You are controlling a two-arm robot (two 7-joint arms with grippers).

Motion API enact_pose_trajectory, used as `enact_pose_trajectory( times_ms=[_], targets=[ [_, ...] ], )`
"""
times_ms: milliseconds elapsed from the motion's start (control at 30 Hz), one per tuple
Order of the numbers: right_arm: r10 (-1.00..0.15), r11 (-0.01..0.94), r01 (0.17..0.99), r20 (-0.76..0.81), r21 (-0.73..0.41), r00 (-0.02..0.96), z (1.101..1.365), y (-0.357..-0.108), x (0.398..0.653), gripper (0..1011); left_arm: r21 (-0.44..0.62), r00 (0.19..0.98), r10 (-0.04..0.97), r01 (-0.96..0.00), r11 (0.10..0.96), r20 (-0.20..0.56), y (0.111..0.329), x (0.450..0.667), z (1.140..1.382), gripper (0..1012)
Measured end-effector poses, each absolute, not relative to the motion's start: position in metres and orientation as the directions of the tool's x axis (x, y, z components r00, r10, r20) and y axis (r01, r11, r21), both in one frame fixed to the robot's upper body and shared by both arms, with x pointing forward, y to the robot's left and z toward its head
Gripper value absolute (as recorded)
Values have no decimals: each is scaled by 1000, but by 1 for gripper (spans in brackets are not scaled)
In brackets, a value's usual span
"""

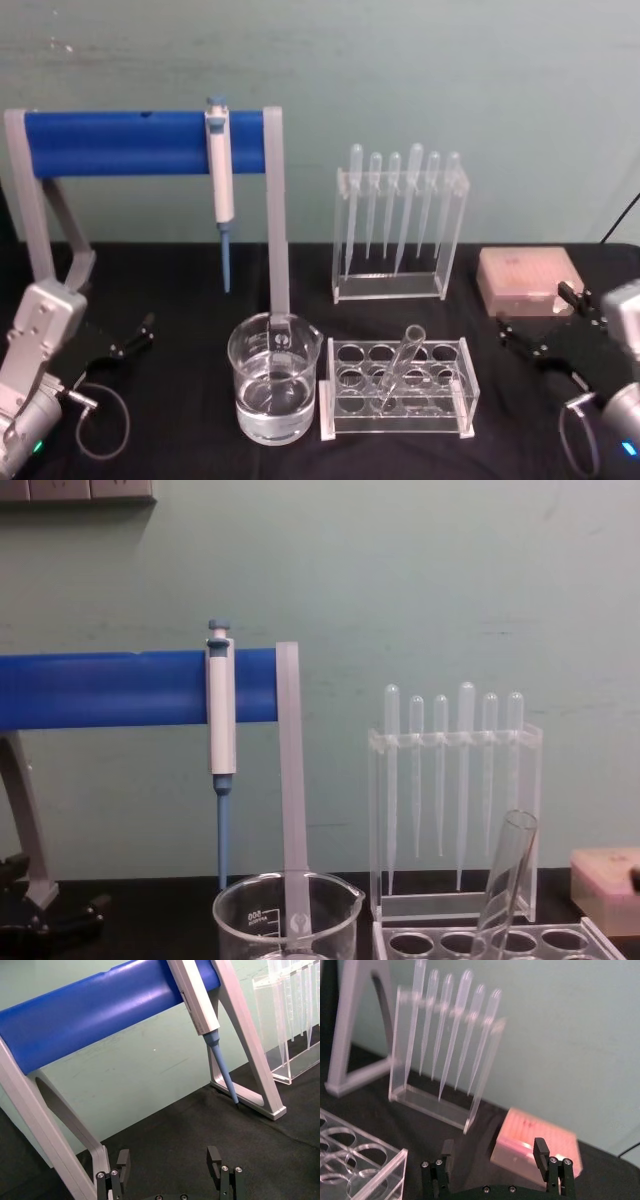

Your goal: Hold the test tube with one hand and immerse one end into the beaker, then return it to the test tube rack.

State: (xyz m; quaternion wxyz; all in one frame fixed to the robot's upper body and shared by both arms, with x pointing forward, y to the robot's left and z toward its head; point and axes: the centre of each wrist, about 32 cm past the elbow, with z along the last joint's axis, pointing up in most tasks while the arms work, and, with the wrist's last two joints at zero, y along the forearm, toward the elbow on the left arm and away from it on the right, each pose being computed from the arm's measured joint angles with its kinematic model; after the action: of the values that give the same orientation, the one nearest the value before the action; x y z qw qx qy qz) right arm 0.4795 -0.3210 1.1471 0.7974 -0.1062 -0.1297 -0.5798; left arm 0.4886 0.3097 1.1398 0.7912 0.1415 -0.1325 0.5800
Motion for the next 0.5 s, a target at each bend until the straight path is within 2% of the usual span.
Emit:
enact_pose_trajectory(
  times_ms=[267, 500],
  targets=[
    [-912, 330, 942, 277, 56, 303, 1159, -338, 452, 1002, 70, 292, 880, -955, 287, 374, 310, 489, 1140, 1000],
    [-901, 388, 917, 251, 94, 355, 1172, -334, 442, 1002, 70, 292, 880, -955, 287, 374, 310, 489, 1140, 1000]
  ],
)
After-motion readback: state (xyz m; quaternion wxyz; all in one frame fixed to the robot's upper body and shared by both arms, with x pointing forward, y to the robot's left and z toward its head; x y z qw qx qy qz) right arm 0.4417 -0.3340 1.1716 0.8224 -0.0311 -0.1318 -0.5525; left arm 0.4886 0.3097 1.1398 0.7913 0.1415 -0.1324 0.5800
